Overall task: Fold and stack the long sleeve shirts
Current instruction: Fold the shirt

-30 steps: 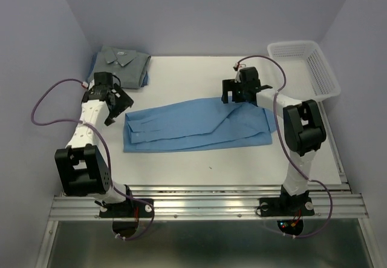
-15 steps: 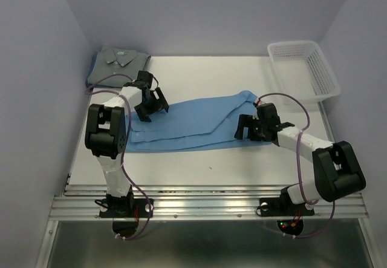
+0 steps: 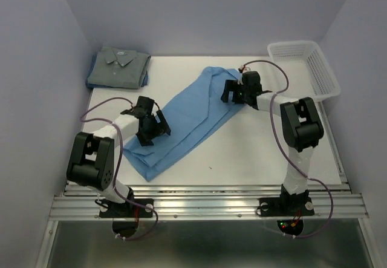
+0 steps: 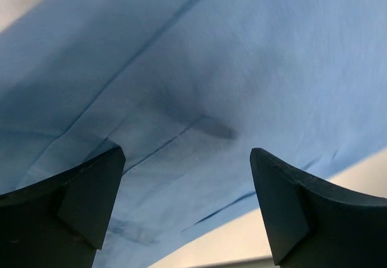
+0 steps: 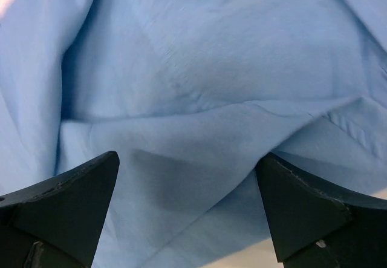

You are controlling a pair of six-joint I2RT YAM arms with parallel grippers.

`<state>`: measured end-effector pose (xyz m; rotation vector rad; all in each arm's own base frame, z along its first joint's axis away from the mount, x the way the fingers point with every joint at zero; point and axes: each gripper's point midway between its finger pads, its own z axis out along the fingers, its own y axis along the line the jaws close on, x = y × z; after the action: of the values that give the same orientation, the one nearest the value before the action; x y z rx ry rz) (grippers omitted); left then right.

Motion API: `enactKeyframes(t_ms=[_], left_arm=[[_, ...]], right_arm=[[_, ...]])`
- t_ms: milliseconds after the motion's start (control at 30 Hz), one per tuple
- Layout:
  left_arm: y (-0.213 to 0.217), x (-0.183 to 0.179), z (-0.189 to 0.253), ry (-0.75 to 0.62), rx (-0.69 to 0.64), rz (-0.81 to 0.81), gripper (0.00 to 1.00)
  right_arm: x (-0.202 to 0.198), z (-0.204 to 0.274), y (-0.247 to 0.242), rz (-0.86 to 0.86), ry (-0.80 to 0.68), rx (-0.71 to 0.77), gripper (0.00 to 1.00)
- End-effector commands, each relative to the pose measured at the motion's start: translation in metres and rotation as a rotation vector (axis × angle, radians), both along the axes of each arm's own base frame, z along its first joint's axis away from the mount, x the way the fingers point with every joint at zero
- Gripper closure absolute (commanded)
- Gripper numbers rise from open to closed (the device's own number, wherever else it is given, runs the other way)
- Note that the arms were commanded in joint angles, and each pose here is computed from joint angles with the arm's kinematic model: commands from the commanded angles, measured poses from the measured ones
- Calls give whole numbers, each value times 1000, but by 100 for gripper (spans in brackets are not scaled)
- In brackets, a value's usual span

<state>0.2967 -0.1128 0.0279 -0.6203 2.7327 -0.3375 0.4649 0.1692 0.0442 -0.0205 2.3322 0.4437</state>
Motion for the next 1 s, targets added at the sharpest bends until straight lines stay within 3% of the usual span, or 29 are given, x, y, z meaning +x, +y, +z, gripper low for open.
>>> enactKeyframes(t_ms=[0, 33, 133, 200, 367, 600, 767, 867, 967], left_arm=[[-37, -91, -15, 188, -121, -37, 1], [-58, -96, -11, 159, -175, -90, 1], [-102, -120, -5, 143, -340, -173, 1], [-118, -126, -1, 140, -379, -213, 1], [-170, -121, 20, 80, -453, -328, 1], [-234, -134, 16, 128, -457, -494, 1], [-223, -131, 23, 94, -329, -486, 1], [-209, -123, 49, 17, -276, -464, 1], [-195, -123, 62, -14, -242, -435, 1]], right_arm=[[55, -36, 25, 131, 33, 73, 0], [57, -54, 38, 188, 64, 118, 0], [83, -43, 65, 282, 7, 221, 0], [90, -44, 72, 296, 6, 252, 0], [110, -53, 81, 286, 1, 293, 0], [128, -73, 80, 221, 49, 280, 0], [137, -14, 76, 237, -50, 241, 0], [144, 71, 74, 241, -180, 234, 0], [138, 125, 69, 242, -258, 225, 0]])
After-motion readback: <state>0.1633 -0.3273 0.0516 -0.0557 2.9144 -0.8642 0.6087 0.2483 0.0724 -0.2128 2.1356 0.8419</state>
